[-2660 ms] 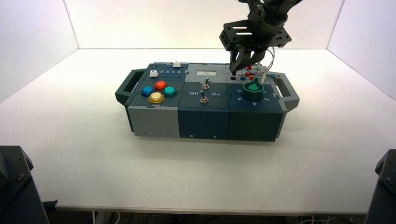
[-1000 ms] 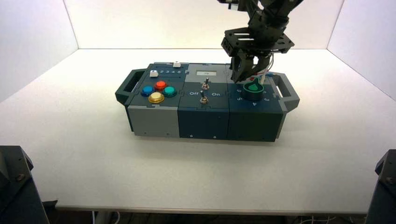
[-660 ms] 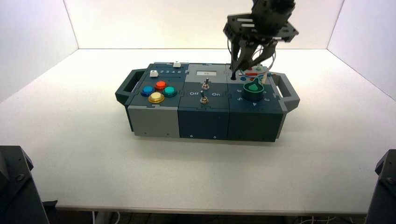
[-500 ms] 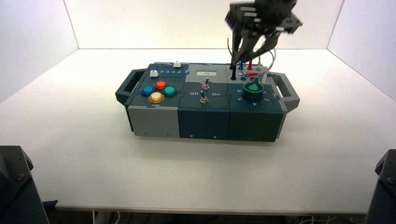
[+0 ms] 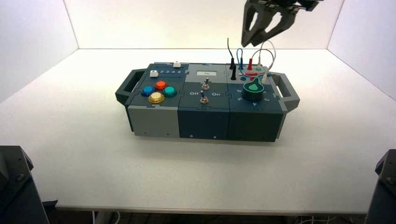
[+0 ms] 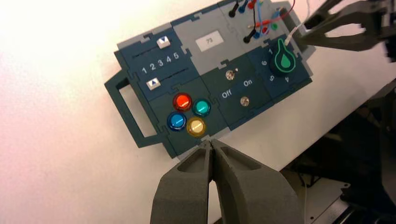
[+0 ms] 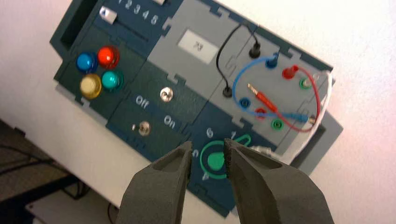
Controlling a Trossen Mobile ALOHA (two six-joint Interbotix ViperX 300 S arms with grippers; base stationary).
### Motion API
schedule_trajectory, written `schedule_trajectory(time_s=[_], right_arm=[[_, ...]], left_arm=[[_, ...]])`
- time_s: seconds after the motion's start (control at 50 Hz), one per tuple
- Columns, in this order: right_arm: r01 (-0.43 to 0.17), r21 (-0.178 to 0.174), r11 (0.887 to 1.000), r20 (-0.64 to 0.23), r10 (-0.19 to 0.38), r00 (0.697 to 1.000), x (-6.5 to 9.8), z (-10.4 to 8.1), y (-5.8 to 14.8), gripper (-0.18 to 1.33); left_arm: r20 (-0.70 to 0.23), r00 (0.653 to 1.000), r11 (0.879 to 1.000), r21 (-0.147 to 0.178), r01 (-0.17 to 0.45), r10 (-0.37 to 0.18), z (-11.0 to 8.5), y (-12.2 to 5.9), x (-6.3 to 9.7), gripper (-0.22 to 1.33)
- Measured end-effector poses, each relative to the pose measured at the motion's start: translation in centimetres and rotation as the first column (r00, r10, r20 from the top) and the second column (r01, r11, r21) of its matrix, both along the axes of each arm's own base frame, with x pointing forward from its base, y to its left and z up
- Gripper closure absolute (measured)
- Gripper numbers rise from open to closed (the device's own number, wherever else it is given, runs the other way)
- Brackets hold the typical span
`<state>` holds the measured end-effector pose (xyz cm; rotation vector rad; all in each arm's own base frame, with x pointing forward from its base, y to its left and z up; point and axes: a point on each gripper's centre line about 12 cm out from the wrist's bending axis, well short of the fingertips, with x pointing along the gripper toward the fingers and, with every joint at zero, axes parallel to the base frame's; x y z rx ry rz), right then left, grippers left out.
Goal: Insert the black wire.
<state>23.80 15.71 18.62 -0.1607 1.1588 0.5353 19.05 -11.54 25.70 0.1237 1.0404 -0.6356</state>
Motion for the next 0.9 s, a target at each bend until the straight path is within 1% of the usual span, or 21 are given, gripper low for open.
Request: schedule_trajectory(time_s=[0.24, 0.44, 0.68, 0.9], right_arm=[[-0.014, -0.017, 1.0, -0.031, 0.014, 0.999, -1.0, 0.6, -0.6, 0.37], [-0.023, -0.019, 1.0, -0.019, 0.023, 1.0, -1.5, 1.1, -0.8, 0.37], [-0.027, -0.021, 0.999, -0.016, 0.026, 1.0, -1.8, 1.2, -1.1, 0.37], [-0.025, -0.021, 0.999, -0.016, 0.024, 1.0, -1.8, 1.1, -1.1, 0.37]], left_arm=[[-0.007, 1.0, 1.0, 0.003, -0.002, 0.002, -0.2, 0.0, 0.1, 1.28], [-0.011, 1.0, 1.0, 0.005, 0.0, 0.001, -0.3, -0.1, 0.2, 1.28], [-0.016, 1.0, 1.0, 0.005, -0.001, 0.001, -0.4, -0.1, 0.2, 1.28], [-0.016, 1.0, 1.0, 0.005, -0.001, 0.001, -0.4, -0.1, 0.2, 1.28]])
